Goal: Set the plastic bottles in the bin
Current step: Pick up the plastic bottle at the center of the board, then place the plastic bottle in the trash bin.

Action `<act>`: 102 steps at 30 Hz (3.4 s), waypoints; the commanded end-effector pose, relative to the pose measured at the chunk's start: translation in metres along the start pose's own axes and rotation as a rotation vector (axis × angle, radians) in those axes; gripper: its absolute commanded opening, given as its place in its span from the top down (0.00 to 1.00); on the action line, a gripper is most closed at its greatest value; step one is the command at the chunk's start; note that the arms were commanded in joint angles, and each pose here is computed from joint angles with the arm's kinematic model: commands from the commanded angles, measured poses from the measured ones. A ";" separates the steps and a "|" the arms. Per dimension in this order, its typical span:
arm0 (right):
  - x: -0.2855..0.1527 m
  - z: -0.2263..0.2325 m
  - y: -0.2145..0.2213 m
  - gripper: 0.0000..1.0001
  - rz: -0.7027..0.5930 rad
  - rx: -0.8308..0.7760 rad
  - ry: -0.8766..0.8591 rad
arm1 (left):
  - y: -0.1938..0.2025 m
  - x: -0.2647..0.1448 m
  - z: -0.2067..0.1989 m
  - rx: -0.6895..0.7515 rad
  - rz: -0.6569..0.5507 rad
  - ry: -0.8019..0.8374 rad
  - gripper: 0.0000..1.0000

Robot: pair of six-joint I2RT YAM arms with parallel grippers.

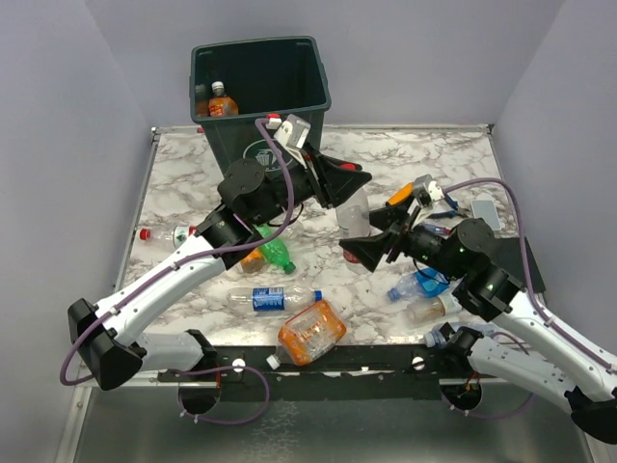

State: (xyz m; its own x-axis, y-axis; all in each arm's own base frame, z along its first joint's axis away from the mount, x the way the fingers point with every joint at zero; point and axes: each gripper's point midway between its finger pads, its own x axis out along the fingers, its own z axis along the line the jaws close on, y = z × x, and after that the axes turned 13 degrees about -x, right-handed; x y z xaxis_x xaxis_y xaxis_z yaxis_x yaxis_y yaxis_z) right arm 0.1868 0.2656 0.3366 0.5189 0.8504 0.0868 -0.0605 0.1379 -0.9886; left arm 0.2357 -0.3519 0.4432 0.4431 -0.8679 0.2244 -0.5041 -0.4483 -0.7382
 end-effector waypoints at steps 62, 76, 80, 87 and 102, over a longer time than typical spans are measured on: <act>-0.072 -0.060 0.048 0.00 0.099 0.052 0.427 | -0.292 -0.011 0.200 0.487 -0.842 -0.718 1.00; -0.067 -0.067 0.062 0.00 0.160 0.032 0.450 | -0.230 -0.017 0.289 0.476 -0.570 -0.992 1.00; -0.066 -0.068 0.066 0.00 0.182 0.033 0.454 | -0.233 -0.043 0.306 0.533 -0.567 -1.177 1.00; -0.065 -0.069 0.067 0.00 0.187 0.038 0.460 | -0.245 -0.082 0.304 0.563 -0.632 -1.378 1.00; -0.062 -0.067 0.061 0.00 0.192 0.043 0.453 | -0.237 -0.018 0.271 0.437 -0.481 -1.009 0.01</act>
State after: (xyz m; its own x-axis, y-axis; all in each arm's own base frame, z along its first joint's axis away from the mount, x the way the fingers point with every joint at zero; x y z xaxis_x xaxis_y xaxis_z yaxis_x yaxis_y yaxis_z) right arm 0.2093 0.1907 0.2517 0.8040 0.5663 -0.1812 -0.2343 0.0217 -0.9719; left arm 0.5592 -0.1619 0.4212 0.9930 0.0952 0.0697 0.0997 -0.3622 -0.9267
